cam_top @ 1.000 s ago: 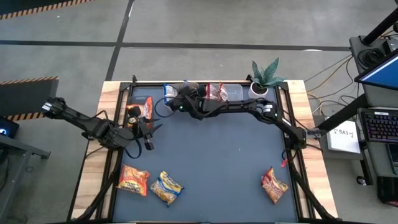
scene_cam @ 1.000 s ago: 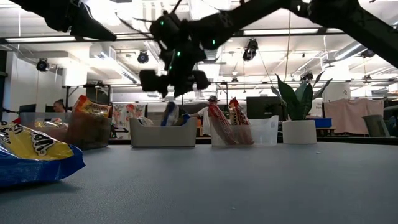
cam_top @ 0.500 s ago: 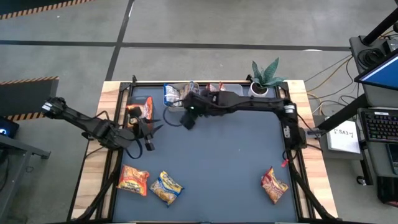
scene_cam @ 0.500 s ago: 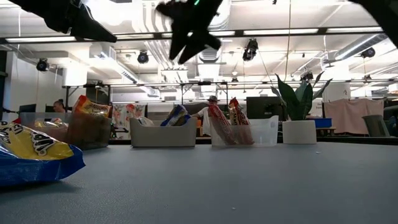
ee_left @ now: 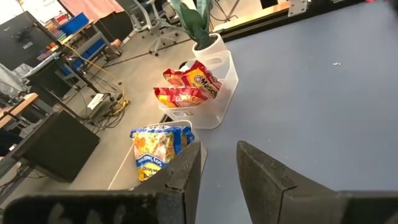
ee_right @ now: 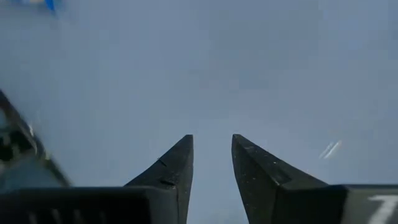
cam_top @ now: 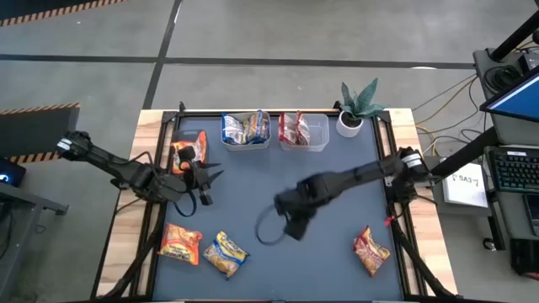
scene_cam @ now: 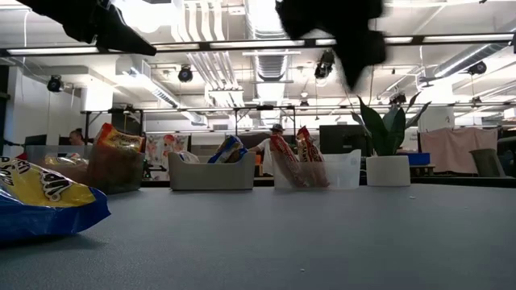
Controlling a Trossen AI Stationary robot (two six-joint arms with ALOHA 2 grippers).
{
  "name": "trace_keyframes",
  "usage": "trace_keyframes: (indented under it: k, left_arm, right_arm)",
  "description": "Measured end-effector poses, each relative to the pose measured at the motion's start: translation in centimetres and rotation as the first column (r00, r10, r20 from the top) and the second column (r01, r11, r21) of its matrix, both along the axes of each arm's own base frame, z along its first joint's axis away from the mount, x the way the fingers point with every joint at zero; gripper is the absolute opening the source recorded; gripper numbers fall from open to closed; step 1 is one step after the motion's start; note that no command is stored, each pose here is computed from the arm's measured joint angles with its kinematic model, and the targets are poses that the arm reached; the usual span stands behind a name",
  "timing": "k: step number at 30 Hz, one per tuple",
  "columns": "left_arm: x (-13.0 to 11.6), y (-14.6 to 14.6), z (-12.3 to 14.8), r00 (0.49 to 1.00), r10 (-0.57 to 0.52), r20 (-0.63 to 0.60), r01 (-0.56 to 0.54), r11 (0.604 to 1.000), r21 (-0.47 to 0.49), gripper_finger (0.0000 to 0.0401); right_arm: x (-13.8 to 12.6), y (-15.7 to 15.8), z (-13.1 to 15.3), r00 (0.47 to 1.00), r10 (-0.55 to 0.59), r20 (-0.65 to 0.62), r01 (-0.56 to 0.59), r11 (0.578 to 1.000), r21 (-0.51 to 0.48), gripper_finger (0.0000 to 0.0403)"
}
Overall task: Sort Maruchan noodles
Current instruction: Put the red noodle pack into the transparent bin
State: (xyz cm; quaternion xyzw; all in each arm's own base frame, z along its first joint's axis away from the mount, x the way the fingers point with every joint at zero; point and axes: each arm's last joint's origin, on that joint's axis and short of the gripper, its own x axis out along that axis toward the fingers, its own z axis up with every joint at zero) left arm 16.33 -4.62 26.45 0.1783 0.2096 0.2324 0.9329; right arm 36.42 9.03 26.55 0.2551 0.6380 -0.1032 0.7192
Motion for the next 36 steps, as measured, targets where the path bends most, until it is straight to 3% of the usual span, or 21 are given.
trace_keyframes:
  k: [5, 11, 16, 24, 29, 32, 36]
  left_arm:
    - [0.4, -0.2, -0.1, 1.0, 0.0, 0.001, 0.0, 1.0, 0.0, 0.0087]
    - [0.5, -0.2, -0.2, 1.0, 0.0, -0.001, 0.0, 1.0, 0.0, 0.0087]
    - [0.5, -0.2, -0.1, 1.0, 0.0, 0.003, 0.0, 1.0, -0.001, 0.0087]
    - [0.5, -0.2, -0.2, 1.0, -0.001, 0.001, 0.001, 1.0, 0.002, 0.0087]
    - [0.5, -0.2, -0.1, 1.0, -0.001, 0.002, 0.001, 1.0, 0.001, 0.0087]
    - [0.5, -0.2, -0.1, 1.0, -0.001, 0.003, 0.001, 1.0, 0.001, 0.0087]
    - [0.5, -0.2, -0.1, 1.0, -0.001, 0.003, 0.001, 1.0, 0.001, 0.0087]
  right_arm:
    - [-3.4, 2.9, -2.6, 0.96, -0.079, -0.268, 0.115, 0.986, 0.124, 0.0067]
    - [-8.6, 4.3, -2.1, 0.79, -0.263, -0.553, 0.289, 0.956, -0.043, 0.0039]
    - [-11.9, 5.3, -2.7, 0.692, -0.397, -0.603, 0.373, 0.912, -0.172, 0.0018]
    - [-15.5, 6.3, -6.3, 0.571, -0.391, -0.722, 0.4, 0.9, -0.171, 0.0009]
    - [-16.0, 6.4, -8.6, 0.589, -0.364, -0.722, 0.409, 0.904, -0.122, 0.0009]
    - [-15.7, 6.6, -9.8, 0.645, -0.343, -0.683, 0.418, 0.906, -0.06, 0.0008]
    - [-14.1, 6.4, -9.8, 0.762, -0.44, -0.475, 0.457, 0.885, -0.085, 0.0008]
